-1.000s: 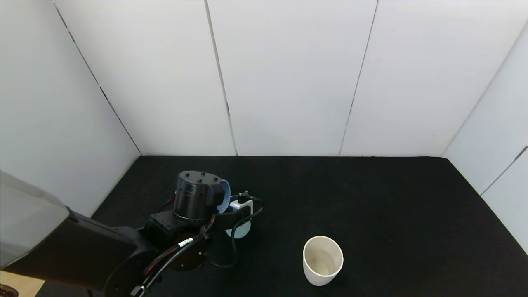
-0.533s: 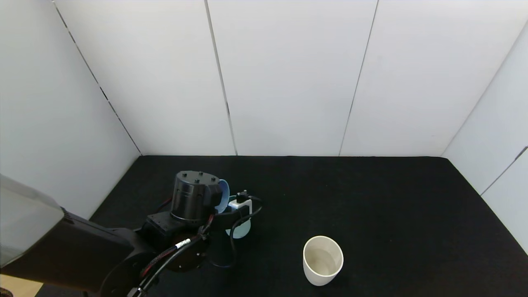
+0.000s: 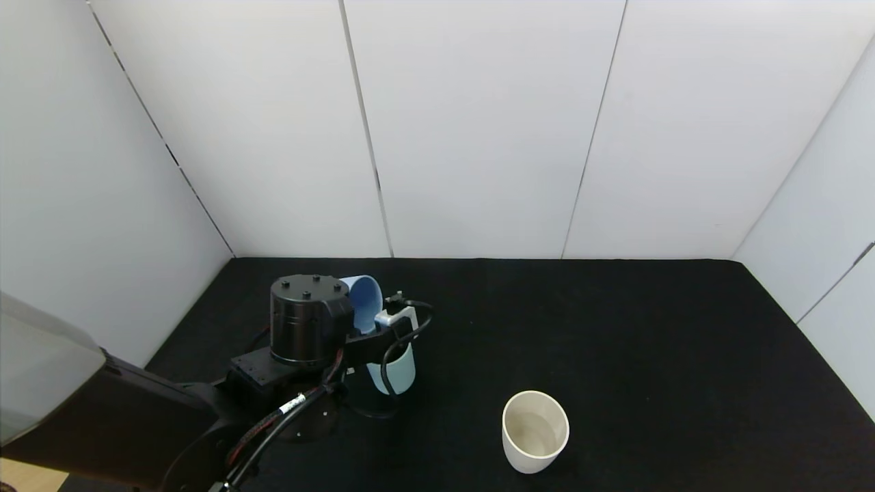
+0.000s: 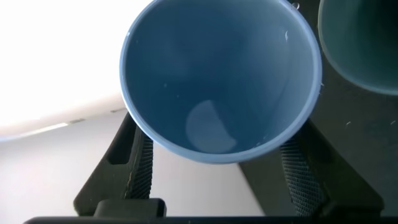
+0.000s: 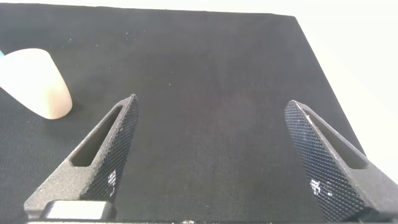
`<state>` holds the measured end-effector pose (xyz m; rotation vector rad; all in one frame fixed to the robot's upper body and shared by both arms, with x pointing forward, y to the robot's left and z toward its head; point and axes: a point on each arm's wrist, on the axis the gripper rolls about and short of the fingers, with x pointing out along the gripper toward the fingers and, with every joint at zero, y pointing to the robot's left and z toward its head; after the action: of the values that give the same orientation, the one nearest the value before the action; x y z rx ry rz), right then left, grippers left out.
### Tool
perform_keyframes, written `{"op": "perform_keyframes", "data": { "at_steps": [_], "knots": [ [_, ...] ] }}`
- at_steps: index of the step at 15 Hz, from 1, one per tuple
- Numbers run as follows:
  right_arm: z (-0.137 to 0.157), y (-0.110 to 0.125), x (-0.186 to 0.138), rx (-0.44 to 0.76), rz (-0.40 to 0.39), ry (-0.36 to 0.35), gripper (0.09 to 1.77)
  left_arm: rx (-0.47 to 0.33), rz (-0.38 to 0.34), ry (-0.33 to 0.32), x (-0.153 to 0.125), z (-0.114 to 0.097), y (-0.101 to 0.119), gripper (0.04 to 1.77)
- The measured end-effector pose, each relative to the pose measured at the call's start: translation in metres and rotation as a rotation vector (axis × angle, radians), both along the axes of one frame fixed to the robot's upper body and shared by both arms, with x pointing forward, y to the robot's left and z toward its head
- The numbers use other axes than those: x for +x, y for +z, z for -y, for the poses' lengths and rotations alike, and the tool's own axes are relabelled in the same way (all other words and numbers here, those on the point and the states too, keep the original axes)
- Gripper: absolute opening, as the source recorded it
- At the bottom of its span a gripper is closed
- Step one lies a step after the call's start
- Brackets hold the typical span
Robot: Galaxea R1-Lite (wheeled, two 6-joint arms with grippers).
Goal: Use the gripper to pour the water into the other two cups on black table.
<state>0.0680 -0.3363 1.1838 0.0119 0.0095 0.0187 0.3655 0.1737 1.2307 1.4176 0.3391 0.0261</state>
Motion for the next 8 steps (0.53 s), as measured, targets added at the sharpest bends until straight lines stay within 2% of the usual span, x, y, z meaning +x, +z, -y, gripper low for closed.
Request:
{"op": "perform_keyframes", "data": {
  "at_steps": [8],
  "knots": [
    [0.0000,0.0000,0.0000,0.000,0.000,0.000,1.71,-0.250,0.077,0.047,0.0008,0.0009,0.0086,1.19]
  ]
}}
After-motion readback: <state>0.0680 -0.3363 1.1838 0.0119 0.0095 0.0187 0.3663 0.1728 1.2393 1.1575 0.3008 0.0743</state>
